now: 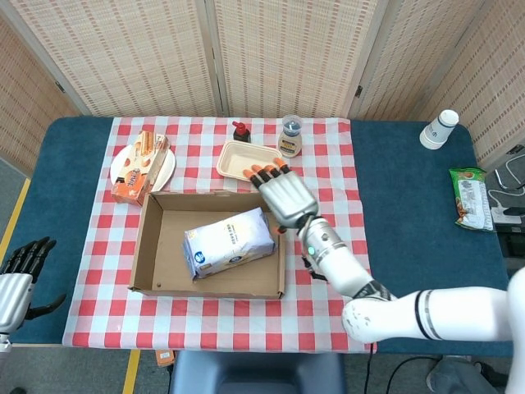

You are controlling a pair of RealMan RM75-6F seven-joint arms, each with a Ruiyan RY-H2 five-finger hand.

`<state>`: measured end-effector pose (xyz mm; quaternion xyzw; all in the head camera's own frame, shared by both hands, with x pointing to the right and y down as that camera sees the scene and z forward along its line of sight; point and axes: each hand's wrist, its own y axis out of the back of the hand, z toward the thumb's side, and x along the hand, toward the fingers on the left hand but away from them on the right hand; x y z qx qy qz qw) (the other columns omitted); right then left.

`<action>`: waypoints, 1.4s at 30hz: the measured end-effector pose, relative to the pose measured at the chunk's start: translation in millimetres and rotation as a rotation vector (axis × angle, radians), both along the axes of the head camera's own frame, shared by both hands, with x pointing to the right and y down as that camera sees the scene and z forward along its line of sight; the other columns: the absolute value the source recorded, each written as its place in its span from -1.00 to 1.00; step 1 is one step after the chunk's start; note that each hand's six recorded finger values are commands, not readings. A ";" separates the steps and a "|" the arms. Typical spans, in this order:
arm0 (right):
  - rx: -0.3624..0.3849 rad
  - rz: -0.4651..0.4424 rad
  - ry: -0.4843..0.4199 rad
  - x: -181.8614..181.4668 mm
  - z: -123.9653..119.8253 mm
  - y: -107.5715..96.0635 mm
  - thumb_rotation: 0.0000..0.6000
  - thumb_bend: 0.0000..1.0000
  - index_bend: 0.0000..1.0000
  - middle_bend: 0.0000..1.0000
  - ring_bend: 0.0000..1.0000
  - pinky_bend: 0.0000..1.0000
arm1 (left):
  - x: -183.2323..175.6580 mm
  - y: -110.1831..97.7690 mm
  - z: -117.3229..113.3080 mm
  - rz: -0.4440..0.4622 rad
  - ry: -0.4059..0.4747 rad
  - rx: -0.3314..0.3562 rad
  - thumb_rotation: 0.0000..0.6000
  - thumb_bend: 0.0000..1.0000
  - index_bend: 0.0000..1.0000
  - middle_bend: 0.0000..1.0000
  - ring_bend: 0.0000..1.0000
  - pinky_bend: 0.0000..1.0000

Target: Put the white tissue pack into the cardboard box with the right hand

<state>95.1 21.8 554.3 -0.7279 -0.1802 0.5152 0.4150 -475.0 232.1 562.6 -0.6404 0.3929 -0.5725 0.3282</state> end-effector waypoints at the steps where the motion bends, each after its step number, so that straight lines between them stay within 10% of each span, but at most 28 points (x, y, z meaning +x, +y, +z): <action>1: 0.021 0.022 0.022 16.8 -5.7 -1.7 1.00 -1.00 -1.00 -0.94 -1.00 -1.00 | 0.6 0.1 0.8 0.001 -0.003 -0.002 1.00 -0.60 -1.00 -1.00 -1.00 -0.86; 20: 0.239 0.247 0.155 247.8 -47.6 66.4 1.00 -1.00 -1.00 -0.94 -1.00 -1.00 | 4.7 0.0 10.4 0.006 -0.049 -0.009 1.00 -0.61 -1.00 -1.00 -1.00 -0.86; 42: 0.345 0.359 0.051 377.3 22.1 169.1 1.00 -1.00 -1.00 -0.94 -1.00 -1.00 | 8.4 -0.4 13.0 0.014 -0.066 -0.002 1.00 -0.61 -1.00 -1.00 -1.00 -0.86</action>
